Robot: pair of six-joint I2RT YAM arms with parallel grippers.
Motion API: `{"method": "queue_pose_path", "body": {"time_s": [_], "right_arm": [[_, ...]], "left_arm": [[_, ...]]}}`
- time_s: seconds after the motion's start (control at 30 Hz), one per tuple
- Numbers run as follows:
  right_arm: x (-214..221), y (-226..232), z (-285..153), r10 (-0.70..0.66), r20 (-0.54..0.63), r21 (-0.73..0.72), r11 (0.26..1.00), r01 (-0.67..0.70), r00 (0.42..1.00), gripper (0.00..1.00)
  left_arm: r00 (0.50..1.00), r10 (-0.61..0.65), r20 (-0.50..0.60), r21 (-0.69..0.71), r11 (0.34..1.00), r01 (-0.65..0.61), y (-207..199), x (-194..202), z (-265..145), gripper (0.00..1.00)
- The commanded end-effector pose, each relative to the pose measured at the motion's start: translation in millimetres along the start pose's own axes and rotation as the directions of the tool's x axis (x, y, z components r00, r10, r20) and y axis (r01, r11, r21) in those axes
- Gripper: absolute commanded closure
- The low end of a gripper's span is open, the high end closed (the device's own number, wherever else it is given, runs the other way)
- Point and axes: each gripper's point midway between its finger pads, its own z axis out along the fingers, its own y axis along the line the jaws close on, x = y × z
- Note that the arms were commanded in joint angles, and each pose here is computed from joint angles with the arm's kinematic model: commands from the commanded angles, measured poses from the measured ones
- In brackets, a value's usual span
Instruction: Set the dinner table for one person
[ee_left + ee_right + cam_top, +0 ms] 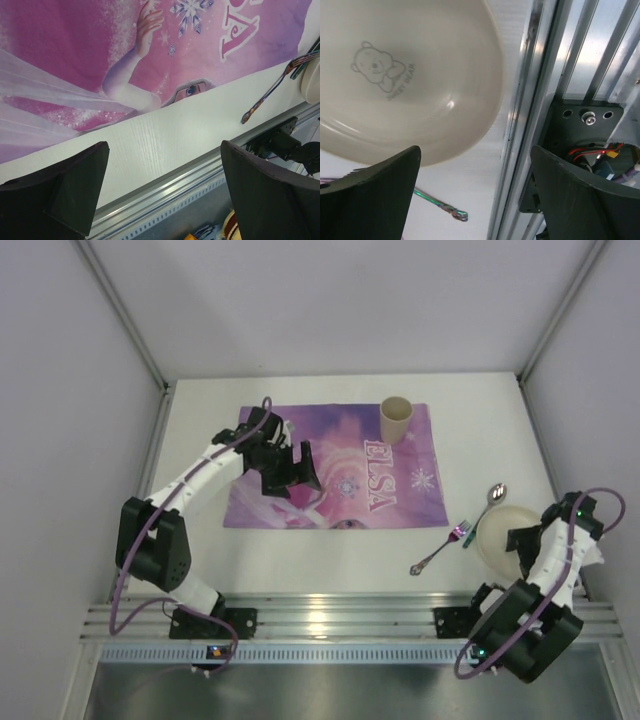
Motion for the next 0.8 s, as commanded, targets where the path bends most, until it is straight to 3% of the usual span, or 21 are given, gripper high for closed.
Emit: {"method": "queue_pose_path", "body": {"time_s": [0.0, 0.3, 0.53, 0.67, 0.77], "right_arm": [[7.0, 8.5, 3.3, 0.079, 0.037, -0.126, 0.989, -0.074, 0.996, 0.09], [14.3, 21.1, 38.6, 0.154, 0.067, -0.234, 0.963, -0.134, 0.986, 0.18], [6.5, 15.4, 48.8, 0.168, 0.096, -0.135, 0.979, -0.154, 0.981, 0.26], [3.9, 18.2, 61.8, 0.159, 0.093, -0.107, 0.983, -0.149, 0.983, 0.43], [5.9, 12.5, 71.2, 0.111, 0.083, -0.056, 0.993, -0.106, 0.99, 0.67]], "left_arm": [[0.999, 0.039, 0.016, 0.055, 0.998, -0.04, -5.6, -5.4, 6.1, 0.01], [1.0, 0.019, -0.011, 0.105, 0.994, -0.018, -3.8, 9.4, 14.6, 0.01], [0.999, 0.034, 0.004, 0.105, 0.994, -0.034, -5.0, 9.0, 9.3, 0.01], [0.999, 0.04, 0.011, 0.097, 0.994, -0.041, -4.8, 7.9, 6.5, 0.01], [0.999, 0.044, 0.02, 0.083, 0.996, -0.045, -1.9, 6.2, 4.5, 0.01]]}}
